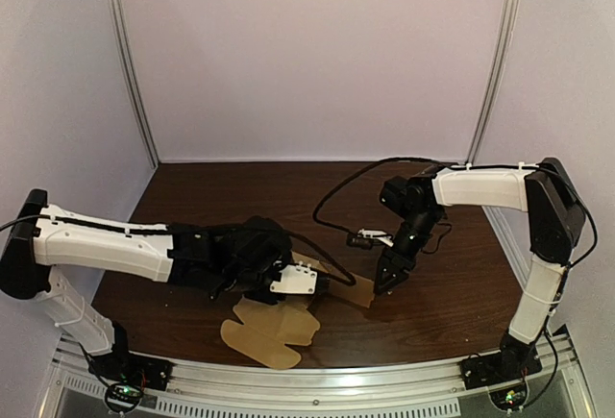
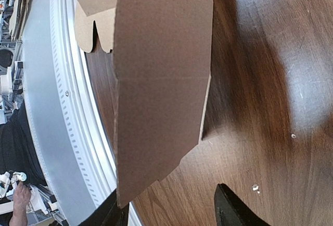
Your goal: Fold the paper box
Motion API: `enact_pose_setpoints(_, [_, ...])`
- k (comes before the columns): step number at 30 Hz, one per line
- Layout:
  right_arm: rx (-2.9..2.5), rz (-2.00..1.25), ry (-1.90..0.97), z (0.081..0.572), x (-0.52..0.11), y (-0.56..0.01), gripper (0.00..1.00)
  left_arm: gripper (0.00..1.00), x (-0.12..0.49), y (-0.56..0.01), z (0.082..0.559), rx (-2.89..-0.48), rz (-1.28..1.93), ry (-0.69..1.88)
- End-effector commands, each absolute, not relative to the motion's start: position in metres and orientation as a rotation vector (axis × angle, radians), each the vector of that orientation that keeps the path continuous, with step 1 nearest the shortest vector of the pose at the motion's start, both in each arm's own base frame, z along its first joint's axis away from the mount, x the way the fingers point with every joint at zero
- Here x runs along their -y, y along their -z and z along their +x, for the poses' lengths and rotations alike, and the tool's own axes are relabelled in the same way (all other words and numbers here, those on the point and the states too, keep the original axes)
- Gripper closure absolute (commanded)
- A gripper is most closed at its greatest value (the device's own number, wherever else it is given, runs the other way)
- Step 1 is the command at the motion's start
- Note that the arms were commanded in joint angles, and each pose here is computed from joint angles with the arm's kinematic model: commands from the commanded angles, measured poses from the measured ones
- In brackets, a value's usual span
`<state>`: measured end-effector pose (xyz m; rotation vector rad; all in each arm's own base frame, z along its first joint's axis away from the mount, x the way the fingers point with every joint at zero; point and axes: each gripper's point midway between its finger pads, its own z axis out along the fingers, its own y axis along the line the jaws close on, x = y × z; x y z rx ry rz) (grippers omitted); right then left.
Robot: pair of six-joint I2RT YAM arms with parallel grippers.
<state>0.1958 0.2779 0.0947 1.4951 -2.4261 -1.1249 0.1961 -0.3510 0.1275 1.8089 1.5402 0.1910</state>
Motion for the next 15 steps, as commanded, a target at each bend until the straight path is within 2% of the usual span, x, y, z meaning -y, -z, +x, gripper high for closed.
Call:
enact_pose_setpoints(1, [2.433,1.52,1.152,0.197,-0.277,-0.104,0.43,0.46,0.371,-0.177,0.22,-1.747,1.544,0.04])
enact_pose_setpoints(6, [2.491,1.536,1.118,0.206,-0.271,-0.111,0.43,0.41,0.354,-0.169,0.257,-2.055,1.313,0.142])
enact_pose_setpoints(11, [2.625,1.605,1.021,0.226,-0.253,-0.129,0.37,0.38,0.338,-0.15,0.272,-2.332,1.032,0.426])
enact_pose_setpoints(13, [2.715,1.69,0.943,0.239,-0.244,-0.137,0.03,0.38,0.338,-0.145,0.269,-2.381,0.978,0.488])
enact_pose_setpoints(15, [2.83,1.823,0.847,0.253,-0.237,-0.142,0.0,0.37,0.335,-0.139,0.267,-2.43,0.916,0.508])
